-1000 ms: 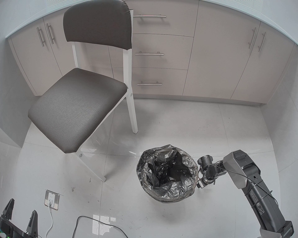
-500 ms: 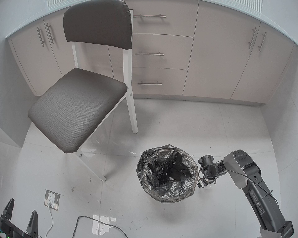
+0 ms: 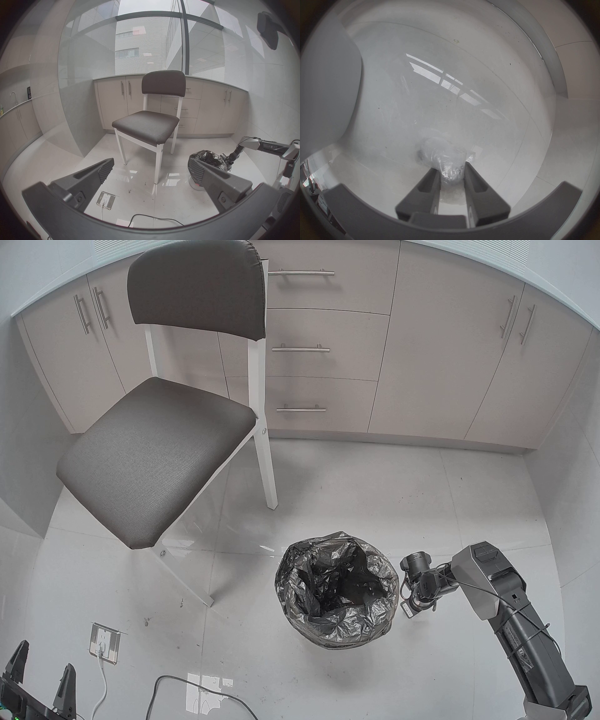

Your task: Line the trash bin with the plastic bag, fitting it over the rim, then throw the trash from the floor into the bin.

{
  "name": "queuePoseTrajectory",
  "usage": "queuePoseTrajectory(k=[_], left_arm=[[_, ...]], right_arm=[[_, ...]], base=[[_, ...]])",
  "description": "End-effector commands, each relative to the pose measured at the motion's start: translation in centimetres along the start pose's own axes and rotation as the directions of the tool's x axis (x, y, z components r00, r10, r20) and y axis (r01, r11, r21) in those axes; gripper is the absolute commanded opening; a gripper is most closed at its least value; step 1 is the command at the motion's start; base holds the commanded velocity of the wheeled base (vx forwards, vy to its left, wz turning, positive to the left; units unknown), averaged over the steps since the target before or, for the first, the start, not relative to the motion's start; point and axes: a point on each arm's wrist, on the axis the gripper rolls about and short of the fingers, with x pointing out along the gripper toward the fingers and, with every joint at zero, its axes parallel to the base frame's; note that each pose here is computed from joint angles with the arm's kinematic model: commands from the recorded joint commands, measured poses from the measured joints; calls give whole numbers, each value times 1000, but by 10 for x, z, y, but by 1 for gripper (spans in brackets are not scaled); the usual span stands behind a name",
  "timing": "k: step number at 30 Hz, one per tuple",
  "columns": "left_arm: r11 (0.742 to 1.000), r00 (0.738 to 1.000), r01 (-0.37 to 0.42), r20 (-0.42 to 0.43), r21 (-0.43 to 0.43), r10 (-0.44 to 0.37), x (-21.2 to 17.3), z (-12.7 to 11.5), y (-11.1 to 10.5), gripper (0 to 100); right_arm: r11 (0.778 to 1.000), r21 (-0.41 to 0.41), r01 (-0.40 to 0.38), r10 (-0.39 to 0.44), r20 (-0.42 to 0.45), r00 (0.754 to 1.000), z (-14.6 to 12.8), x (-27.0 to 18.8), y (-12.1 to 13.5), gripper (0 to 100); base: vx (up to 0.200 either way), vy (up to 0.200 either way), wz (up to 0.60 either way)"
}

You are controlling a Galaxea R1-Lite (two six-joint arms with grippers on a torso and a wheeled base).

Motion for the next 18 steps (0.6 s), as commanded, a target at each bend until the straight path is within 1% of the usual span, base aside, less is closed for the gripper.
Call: queuePoseTrajectory(k=[1,10,16,18], left_arm=[[1000,1000,0,2,0,0,0,-4,0,100],[1000,1000,0,2,0,0,0,-4,0,100],[1000,1000,0,2,0,0,0,-4,0,100],[1000,1000,0,2,0,0,0,-4,0,100]], right_arm=[[1000,-1,0,0,-3,1000,-1,1,1,0],[1000,1,5,-5,-7,1000,0,-1,5,0],[1000,-24,-4,2,-80,997,-8,-1,4,0],[999,-29,19,-22,-96,995,-10,0,3,0]], base=[[0,0,0],[0,0,0],[0,0,0],[0,0,0]])
